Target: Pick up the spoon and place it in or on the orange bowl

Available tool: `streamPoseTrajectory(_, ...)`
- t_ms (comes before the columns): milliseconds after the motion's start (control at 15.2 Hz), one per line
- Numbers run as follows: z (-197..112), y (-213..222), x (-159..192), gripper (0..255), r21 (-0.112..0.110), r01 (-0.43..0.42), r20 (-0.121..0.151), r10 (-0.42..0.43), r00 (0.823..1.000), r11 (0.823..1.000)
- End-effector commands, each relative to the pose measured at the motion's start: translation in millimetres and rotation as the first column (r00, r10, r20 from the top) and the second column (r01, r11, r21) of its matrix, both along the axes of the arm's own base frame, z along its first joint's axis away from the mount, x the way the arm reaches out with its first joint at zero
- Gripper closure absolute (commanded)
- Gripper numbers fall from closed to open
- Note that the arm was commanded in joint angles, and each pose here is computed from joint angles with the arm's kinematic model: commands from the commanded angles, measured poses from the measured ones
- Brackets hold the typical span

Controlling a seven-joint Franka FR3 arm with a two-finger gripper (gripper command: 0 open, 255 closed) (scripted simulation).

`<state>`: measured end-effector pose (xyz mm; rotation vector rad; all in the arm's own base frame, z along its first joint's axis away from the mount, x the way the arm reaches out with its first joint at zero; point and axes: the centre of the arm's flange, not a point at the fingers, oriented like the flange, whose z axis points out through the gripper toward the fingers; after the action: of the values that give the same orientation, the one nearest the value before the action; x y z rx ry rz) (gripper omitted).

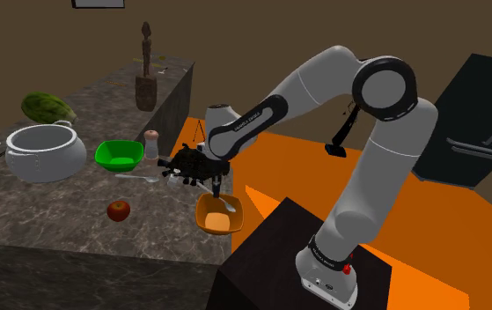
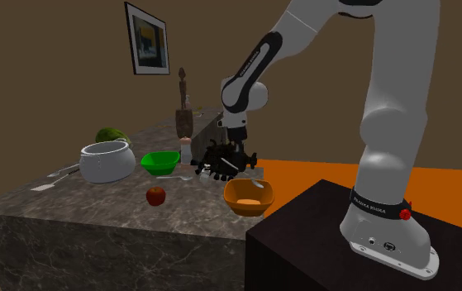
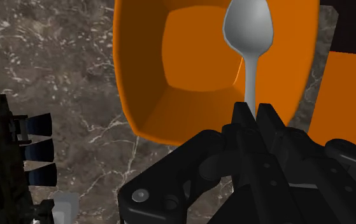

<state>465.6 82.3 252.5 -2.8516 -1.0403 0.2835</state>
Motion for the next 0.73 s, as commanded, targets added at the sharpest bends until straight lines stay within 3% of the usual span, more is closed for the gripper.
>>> streamPoseTrajectory(0, 1, -14, -11, 255, 0.0, -0.001, 0.0, 0.001, 1.0, 1.0)
streamPoseTrajectory(660, -52, -14, -11, 255, 0.0, -0.001, 0.0, 0.001, 1.0, 1.0)
